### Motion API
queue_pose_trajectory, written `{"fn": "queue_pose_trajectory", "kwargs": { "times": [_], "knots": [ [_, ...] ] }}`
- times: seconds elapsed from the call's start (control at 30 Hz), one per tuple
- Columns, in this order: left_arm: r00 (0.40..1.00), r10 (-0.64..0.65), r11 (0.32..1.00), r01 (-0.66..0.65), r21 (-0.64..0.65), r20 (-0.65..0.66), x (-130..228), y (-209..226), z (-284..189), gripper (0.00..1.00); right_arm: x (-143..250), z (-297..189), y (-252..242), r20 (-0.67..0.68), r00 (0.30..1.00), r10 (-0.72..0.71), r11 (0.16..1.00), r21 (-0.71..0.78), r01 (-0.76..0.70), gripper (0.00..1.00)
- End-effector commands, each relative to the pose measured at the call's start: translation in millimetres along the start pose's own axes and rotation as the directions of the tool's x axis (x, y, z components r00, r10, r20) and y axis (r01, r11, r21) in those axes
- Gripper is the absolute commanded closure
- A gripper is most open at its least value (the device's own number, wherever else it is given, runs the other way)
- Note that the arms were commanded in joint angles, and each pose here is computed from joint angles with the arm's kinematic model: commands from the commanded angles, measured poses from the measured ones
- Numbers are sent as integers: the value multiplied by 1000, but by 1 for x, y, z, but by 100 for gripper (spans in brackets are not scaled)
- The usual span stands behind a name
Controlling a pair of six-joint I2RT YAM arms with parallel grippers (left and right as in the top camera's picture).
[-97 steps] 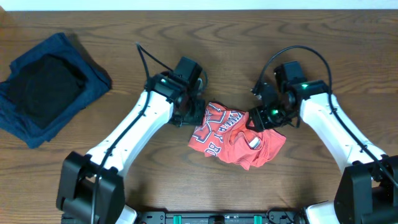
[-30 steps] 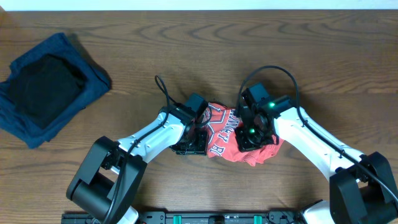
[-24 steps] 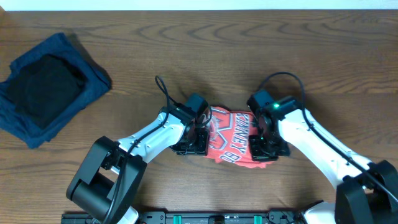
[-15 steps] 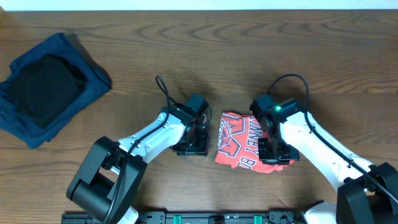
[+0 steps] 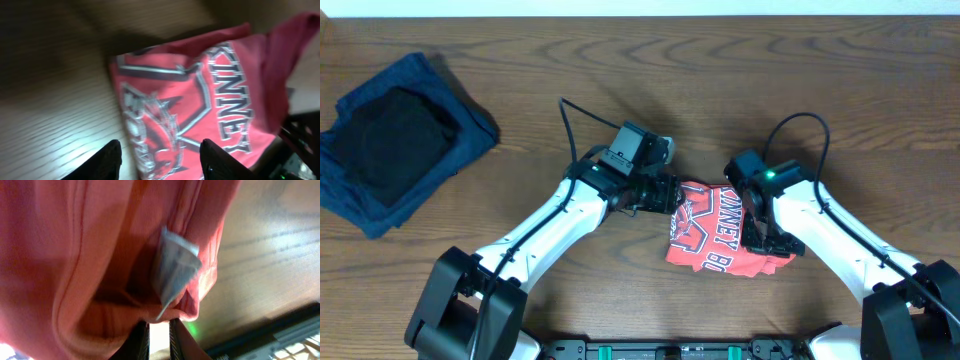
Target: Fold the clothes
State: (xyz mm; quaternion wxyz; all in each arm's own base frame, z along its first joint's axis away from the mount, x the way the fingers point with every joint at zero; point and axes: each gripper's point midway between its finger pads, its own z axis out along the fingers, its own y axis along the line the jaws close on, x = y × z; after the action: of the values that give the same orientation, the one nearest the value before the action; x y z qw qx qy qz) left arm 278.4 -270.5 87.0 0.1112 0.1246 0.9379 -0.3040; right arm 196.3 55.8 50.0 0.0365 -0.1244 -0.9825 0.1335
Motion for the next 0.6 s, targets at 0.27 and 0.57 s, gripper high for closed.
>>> {"fn": "queue_pose_trajectory", "kwargs": {
  "times": [0.27, 0.57],
  "knots": [
    [994, 98, 994, -100, -34, -54, 16, -9, 37, 48, -9, 3, -2, 10, 997, 81, 996, -38, -80, 89],
    [990, 15, 983, -40, -180, -137, 35, 35, 65, 48, 10, 30, -15, -38, 996, 81, 997, 14, -80, 88]
  ]
}}
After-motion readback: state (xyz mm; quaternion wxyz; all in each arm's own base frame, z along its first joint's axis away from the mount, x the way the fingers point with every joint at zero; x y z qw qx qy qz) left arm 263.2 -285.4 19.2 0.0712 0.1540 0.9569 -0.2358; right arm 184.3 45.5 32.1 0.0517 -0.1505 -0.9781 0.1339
